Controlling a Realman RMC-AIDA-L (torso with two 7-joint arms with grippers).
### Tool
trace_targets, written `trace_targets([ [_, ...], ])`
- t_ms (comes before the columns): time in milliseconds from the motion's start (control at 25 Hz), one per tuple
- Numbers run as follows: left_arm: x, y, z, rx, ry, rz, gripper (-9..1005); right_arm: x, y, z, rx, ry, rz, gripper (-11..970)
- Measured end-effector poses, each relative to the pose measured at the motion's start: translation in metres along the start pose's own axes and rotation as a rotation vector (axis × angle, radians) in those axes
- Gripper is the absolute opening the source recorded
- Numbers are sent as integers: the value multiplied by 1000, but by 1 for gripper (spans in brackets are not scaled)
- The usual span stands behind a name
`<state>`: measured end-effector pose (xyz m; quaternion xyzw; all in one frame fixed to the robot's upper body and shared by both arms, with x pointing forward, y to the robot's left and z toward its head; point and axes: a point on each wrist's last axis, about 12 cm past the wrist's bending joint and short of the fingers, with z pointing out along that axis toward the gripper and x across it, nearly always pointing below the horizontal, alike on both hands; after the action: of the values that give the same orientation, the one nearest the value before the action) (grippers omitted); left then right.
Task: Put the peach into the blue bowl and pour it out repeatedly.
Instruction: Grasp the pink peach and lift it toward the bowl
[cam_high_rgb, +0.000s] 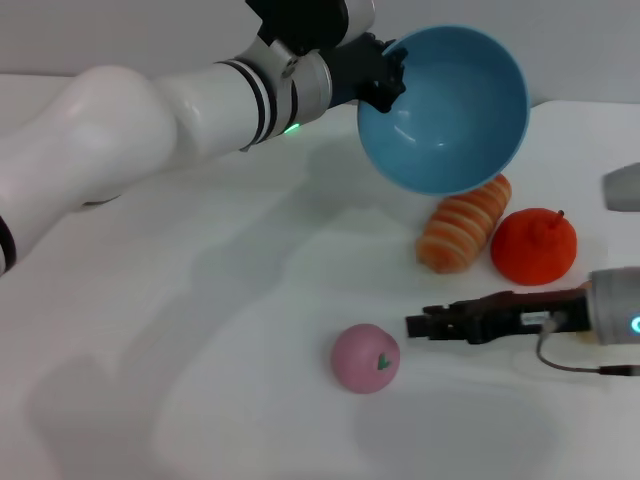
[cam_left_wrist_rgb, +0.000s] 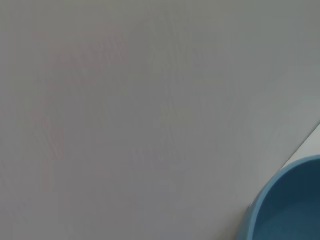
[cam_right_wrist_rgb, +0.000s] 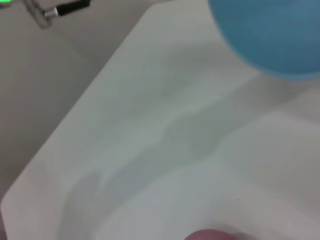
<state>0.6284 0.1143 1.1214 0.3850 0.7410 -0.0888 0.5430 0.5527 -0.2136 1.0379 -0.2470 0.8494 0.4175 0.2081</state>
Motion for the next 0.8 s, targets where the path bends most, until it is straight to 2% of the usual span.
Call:
trace_targets([
  [480,2,-1,0,-1,3,1,-1,-12,10,35,20,70,-34,557],
  [680,2,-1,0,-3,3,2,-1,-13,13,46,31,45,-34,639],
  [800,2,-1,0,-4,3,3,-1,-13,14,50,31,51,-28,630],
])
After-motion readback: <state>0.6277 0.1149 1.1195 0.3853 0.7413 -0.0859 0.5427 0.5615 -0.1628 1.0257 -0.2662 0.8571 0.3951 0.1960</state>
